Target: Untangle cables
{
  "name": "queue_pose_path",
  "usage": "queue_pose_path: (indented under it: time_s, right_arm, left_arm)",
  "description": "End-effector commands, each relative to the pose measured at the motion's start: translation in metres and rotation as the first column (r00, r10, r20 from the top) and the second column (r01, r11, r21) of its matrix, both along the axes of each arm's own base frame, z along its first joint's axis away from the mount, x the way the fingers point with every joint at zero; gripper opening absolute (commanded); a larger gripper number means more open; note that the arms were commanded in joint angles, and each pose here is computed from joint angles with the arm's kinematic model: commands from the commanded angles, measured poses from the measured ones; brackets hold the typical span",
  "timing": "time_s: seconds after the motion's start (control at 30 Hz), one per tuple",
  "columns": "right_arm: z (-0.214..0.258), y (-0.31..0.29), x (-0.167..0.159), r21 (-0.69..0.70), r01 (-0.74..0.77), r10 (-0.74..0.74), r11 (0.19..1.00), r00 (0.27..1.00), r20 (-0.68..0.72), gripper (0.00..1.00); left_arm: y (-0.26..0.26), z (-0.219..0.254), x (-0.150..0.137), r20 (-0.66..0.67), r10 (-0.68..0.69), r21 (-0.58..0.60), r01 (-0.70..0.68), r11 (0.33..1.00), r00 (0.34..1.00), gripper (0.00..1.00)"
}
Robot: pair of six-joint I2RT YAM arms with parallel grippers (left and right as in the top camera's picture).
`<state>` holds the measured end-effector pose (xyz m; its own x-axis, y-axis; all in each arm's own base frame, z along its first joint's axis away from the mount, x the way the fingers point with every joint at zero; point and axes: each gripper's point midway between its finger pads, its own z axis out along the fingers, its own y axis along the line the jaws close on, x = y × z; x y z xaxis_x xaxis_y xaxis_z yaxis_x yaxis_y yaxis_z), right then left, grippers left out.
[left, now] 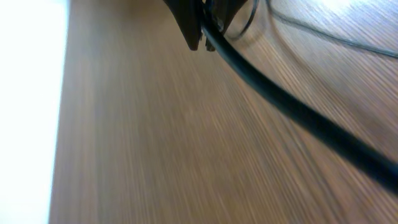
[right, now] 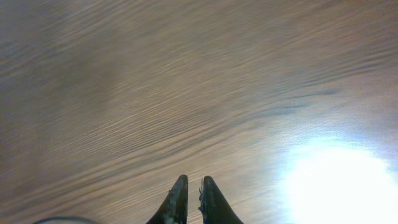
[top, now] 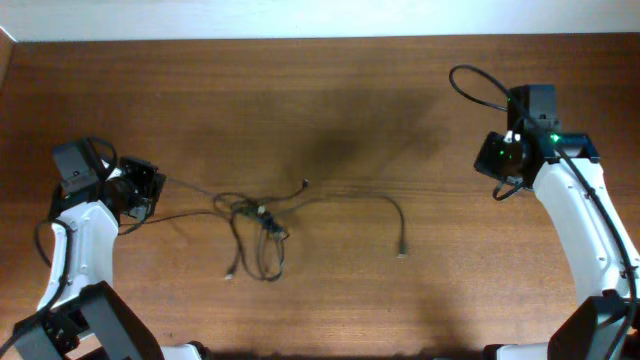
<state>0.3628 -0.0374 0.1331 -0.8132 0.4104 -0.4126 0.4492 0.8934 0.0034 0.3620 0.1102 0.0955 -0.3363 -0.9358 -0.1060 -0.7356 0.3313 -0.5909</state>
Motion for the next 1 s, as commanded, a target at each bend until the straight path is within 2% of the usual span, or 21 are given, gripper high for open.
queue_pose_path:
  time_s: [0.0,0.03,0.1,0.17,0.2,0.23,0.27,0.37,0.4,0.47,0.5,0.53,0.6,0.63,0.7,0.73,0.77,0.83,0.87,0.9,0.97]
  right_arm:
    - [0.006,-0.034,-0.017,-0.126,0.073,-0.078,0.989,0.997,-0.029,0.1]
    - [0.003,-0.024,-0.018,-0.071,0.052,-0.055,0.996,0.998,-0.042,0.1]
    - [-0.002,0.007,-0.015,0.08,-0.014,0.018,0.997,0.999,-0.039,0.13]
    - [0.0,0.064,-0.013,0.314,-0.173,0.183,0.933,0.983,-0.002,0.31]
    - [0.004,0.09,-0.016,0.392,-0.262,0.274,0.882,0.961,0.026,0.43]
    - [0.006,0.106,-0.019,0.421,-0.308,0.322,0.853,0.946,0.039,0.47]
    - [0.006,0.116,-0.022,0.422,-0.332,0.351,0.844,0.936,0.035,0.51]
    - [0.006,0.133,-0.026,0.418,-0.372,0.396,0.829,0.918,0.032,0.61]
    - [0.006,0.134,-0.026,0.417,-0.375,0.398,0.828,0.917,0.034,0.63]
    - [0.005,0.13,-0.026,0.409,-0.368,0.391,0.835,0.92,0.029,0.63]
    - [0.004,0.127,-0.026,0.402,-0.356,0.381,0.844,0.924,0.019,0.63]
    - [0.003,0.125,-0.027,0.401,-0.348,0.375,0.847,0.927,0.013,0.63]
    - [0.003,0.125,-0.028,0.402,-0.347,0.374,0.848,0.927,0.01,0.63]
    - [0.003,0.126,-0.027,0.401,-0.348,0.376,0.847,0.927,0.012,0.63]
    - [0.003,0.124,-0.027,0.395,-0.346,0.373,0.851,0.928,0.009,0.64]
    - [0.003,0.124,-0.027,0.391,-0.345,0.372,0.853,0.928,0.008,0.64]
    - [0.002,0.123,-0.028,0.39,-0.343,0.371,0.854,0.929,0.005,0.63]
    - [0.002,0.123,-0.029,0.392,-0.341,0.372,0.854,0.928,-0.002,0.64]
    - [0.001,0.123,-0.03,0.393,-0.339,0.372,0.855,0.928,-0.007,0.64]
    - [0.001,0.122,-0.031,0.393,-0.337,0.371,0.856,0.929,-0.011,0.64]
    - [0.001,0.121,-0.032,0.388,-0.335,0.37,0.859,0.929,-0.017,0.64]
  left_arm:
    - [0.038,0.008,-0.003,-0.001,0.114,0.146,-0.113,0.983,0.993,0.0]
    - [0.026,0.011,0.001,0.021,0.073,0.09,-0.075,0.993,0.997,0.0]
    - [-0.01,0.022,0.014,0.109,-0.117,0.029,0.114,0.993,0.987,0.0]
    - [-0.051,0.035,0.023,0.211,-0.33,0.033,0.33,0.943,0.92,0.01]
    - [-0.076,0.041,0.026,0.253,-0.438,0.057,0.438,0.897,0.863,0.13]
    - [-0.088,0.041,0.027,0.258,-0.49,0.082,0.486,0.87,0.833,0.21]
    - [-0.105,0.04,0.026,0.255,-0.56,0.117,0.549,0.827,0.789,0.36]
    - [-0.142,0.033,0.02,0.213,-0.643,0.125,0.632,0.765,0.736,0.99]
    - [-0.145,0.027,0.018,0.171,-0.648,0.14,0.632,0.762,0.743,0.99]
    - [-0.14,0.009,0.008,0.032,-0.569,0.116,0.563,0.819,0.821,0.99]
    - [-0.142,0.0,-0.006,-0.042,-0.511,0.046,0.513,0.857,0.859,0.99]
    - [-0.15,-0.006,-0.021,-0.099,-0.488,-0.026,0.488,0.873,0.867,0.99]
    - [-0.171,-0.014,-0.055,-0.22,-0.475,-0.178,0.444,0.878,0.852,0.99]
    - [-0.193,-0.009,-0.074,-0.257,-0.483,-0.316,0.399,0.861,0.837,1.0]
    - [-0.216,-0.001,-0.085,-0.276,-0.483,-0.437,0.339,0.833,0.831,0.91]
    - [-0.219,-0.003,-0.087,-0.312,-0.45,-0.441,0.292,0.849,0.837,0.84]
    - [-0.216,-0.009,-0.088,-0.388,-0.368,-0.404,0.203,0.892,0.845,0.64]
    - [-0.211,-0.018,-0.091,-0.454,-0.275,-0.325,0.13,0.937,0.847,0.51]
    - [-0.208,-0.022,-0.092,-0.475,-0.241,-0.279,0.115,0.953,0.846,0.37]
    - [-0.209,-0.024,-0.093,-0.481,-0.234,-0.263,0.116,0.958,0.845,0.28]
    - [-0.209,-0.026,-0.093,-0.486,-0.227,-0.233,0.125,0.964,0.844,0.21]
